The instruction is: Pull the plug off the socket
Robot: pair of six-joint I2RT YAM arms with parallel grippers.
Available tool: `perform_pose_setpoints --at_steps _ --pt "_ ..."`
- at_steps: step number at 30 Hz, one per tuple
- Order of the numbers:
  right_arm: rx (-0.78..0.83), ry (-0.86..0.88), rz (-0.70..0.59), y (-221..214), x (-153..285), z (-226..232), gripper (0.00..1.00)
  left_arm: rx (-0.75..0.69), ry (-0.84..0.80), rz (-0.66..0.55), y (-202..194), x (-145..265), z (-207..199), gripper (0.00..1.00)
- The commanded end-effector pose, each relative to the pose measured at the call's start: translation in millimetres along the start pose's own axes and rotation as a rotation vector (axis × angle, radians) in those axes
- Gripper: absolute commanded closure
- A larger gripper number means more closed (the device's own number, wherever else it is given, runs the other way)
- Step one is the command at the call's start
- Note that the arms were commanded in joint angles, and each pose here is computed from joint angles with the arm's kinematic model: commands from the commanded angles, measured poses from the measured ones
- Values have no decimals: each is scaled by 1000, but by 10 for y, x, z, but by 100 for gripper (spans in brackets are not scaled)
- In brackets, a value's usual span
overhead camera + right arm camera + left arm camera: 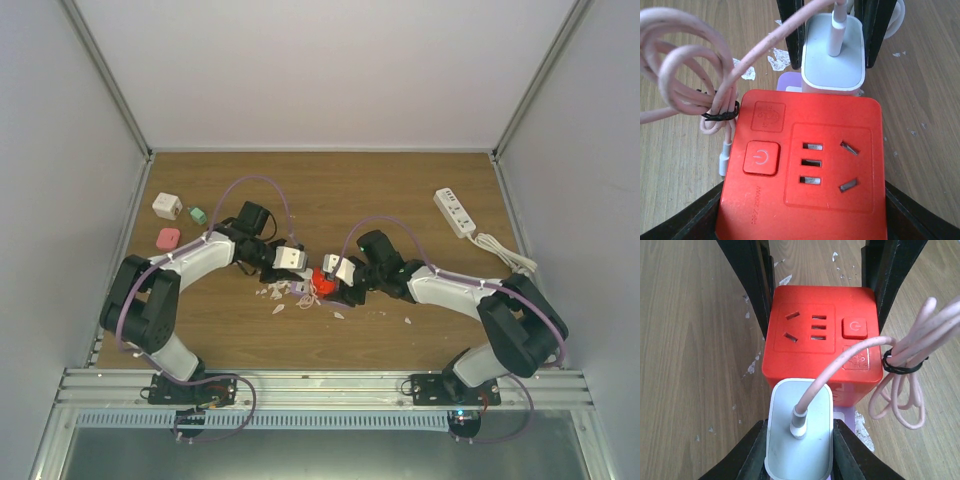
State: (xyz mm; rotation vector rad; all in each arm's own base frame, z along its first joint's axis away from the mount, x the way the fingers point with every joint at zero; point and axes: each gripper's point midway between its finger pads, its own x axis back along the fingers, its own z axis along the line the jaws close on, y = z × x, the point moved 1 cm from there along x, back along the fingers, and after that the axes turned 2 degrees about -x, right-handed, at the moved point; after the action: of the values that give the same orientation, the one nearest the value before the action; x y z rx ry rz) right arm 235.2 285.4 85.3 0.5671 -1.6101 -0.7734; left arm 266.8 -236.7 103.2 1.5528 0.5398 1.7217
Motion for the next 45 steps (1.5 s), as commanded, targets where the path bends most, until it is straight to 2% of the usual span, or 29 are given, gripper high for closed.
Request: perform_pose_setpoints --at_steps 1,28,35,45 --pt "-19 0 82 -199 -62 -2 83 -108 8 -106 304 95 -28 92" --pt "-153 -108 82 -331 105 -367 78 39 197 -53 192 733 191 92" --pt "-174 -119 83 -355 124 -401 77 138 300 -3 22 1038 346 92" --pt "-176 -123 73 -349 148 -388 70 418 447 102 -549 1730 440 92"
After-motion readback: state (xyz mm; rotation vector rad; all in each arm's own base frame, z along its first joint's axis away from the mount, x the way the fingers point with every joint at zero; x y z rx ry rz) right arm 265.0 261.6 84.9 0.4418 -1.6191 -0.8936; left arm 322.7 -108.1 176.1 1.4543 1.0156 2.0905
